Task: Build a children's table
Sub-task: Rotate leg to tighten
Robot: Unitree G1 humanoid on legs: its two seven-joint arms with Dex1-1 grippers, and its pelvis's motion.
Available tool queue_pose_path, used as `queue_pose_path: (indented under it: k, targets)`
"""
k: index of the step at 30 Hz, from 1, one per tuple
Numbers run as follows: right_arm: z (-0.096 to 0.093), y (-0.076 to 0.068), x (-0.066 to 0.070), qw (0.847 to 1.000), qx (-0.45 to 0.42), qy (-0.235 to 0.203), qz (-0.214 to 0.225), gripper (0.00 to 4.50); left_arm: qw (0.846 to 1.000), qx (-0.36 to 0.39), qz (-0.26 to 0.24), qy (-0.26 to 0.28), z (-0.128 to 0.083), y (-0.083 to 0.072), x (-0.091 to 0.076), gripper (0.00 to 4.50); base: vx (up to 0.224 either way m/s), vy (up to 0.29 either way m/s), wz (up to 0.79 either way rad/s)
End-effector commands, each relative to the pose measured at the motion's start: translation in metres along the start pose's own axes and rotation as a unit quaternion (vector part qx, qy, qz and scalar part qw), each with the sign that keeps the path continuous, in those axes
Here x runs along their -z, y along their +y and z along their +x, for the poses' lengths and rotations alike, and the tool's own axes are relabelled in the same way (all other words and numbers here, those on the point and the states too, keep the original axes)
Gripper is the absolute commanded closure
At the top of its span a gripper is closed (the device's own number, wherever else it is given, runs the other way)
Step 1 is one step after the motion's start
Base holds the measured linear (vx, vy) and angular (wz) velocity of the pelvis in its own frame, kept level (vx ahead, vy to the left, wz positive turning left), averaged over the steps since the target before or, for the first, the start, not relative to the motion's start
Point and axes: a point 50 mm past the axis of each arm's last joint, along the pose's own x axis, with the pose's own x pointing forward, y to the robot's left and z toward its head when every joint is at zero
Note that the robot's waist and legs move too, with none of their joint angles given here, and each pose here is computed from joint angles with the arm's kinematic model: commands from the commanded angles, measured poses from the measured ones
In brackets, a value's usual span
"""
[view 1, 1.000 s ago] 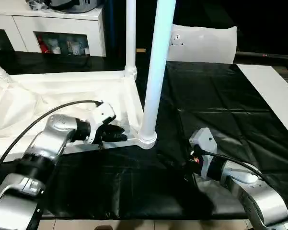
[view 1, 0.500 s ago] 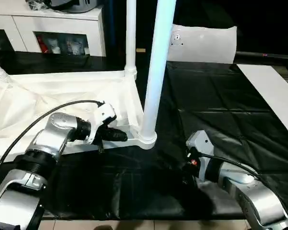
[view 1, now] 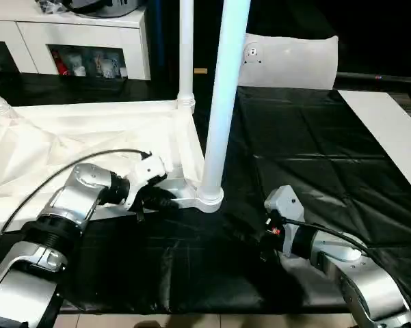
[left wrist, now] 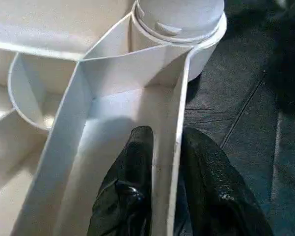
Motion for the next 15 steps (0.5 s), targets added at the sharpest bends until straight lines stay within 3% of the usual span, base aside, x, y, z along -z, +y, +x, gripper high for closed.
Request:
queue_pose_path:
  k: [1,7,15]
  targets:
    - [0.0022,-0.0015,-0.001,1.0,0.0,0.001,-0.005,0.0,1.0,-0.006,0.01,0.004,-0.0008,0.0019,-0.0018,3.63,0.0,0.0,0.0]
    - [0.0025,-0.0026,-0.0024,1.0,0.003,0.0,-0.008,0.0,0.999,-0.026,0.038,-0.025,0.0007,0.004,-0.0063,4.19,0.0,0.0,0.0]
    - [0.0022,-0.005,-0.006,1.0,0.008,-0.007,-0.017,0.0,0.997,-0.006,0.068,-0.036,0.0053,-0.0017,-0.0056,4.47,0.0,0.0,0.0]
